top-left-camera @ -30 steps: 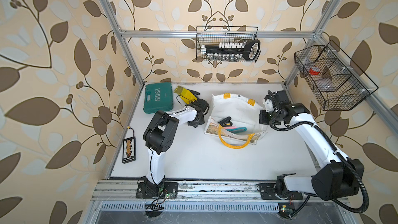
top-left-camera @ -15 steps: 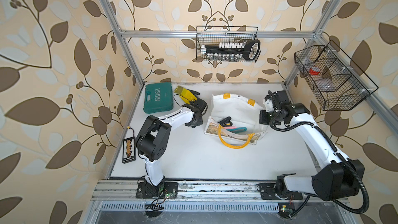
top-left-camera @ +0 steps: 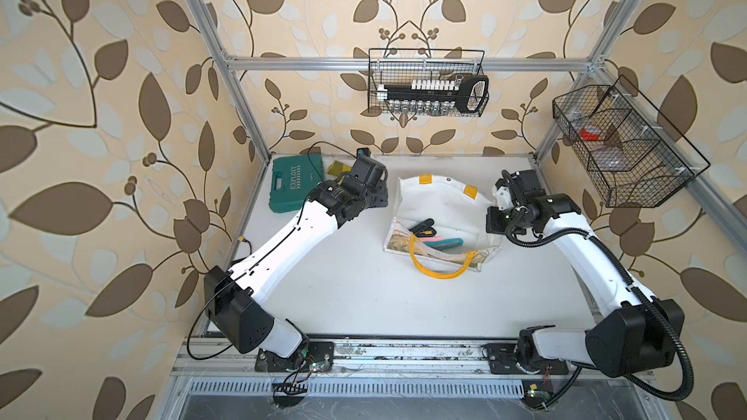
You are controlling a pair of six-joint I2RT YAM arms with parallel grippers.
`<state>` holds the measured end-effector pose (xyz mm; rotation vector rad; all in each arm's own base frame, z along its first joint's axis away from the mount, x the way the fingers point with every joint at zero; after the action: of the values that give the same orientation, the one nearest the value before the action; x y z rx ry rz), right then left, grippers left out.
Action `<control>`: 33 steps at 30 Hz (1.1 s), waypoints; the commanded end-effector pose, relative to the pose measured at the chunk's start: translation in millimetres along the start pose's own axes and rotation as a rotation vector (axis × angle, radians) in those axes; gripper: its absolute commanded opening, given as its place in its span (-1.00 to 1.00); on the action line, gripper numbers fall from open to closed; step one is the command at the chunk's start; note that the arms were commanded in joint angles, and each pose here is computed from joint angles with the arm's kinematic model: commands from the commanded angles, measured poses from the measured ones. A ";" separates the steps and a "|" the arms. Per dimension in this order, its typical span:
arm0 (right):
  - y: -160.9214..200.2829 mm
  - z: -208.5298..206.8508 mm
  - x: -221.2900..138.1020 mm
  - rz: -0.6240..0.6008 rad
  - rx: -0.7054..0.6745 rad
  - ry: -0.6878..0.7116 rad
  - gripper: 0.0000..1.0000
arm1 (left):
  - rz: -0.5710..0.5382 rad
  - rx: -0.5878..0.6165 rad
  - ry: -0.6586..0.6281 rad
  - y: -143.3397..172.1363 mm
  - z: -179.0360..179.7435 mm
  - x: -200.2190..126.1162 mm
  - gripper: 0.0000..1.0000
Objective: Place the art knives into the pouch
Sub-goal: Move the pouch at the center of the board, then place the utility knife in the pouch.
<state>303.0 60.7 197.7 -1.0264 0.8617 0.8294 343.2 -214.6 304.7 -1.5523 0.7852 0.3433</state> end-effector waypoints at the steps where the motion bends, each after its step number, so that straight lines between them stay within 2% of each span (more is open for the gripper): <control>1: 5.0 8.3 2.5 0.014 -0.007 -0.024 -1.00 | -0.080 0.020 0.184 -20.6 -35.9 -35.9 -0.34; 5: 3.0 15.7 2.1 0.010 -0.004 -0.047 -1.00 | -0.099 0.029 0.342 -29.3 -73.4 -48.1 -0.33; 11: -1.5 27.1 -2.9 -0.003 0.012 -0.099 -1.00 | 0.008 0.029 0.502 -17.4 -121.5 -19.1 -0.34; 21: -1.9 59.3 -0.9 -0.002 0.006 -0.176 -1.00 | 0.132 0.008 0.552 13.2 -147.2 23.2 -0.35; 28: -0.4 67.5 3.4 -0.013 0.001 -0.166 -1.00 | 0.215 0.013 0.552 41.3 -164.9 46.1 -0.35; 33: -3.4 60.8 3.6 -0.025 -0.011 -0.110 -1.00 | 0.291 0.035 0.536 67.5 -178.8 66.5 -0.38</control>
<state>312.0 118.7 201.3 -0.9758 0.7588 0.9064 308.2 -387.5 237.8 -1.5113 1.4097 0.1411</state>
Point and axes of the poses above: each gripper's point midway between its finger pads, its own x axis out along the fingers, its own z axis along the line the jaws close on, y = z × x, the point moved 2 cm from there along -x, back along the fingers, and after that the axes turned 10 degrees about x, right-handed, at the moved point
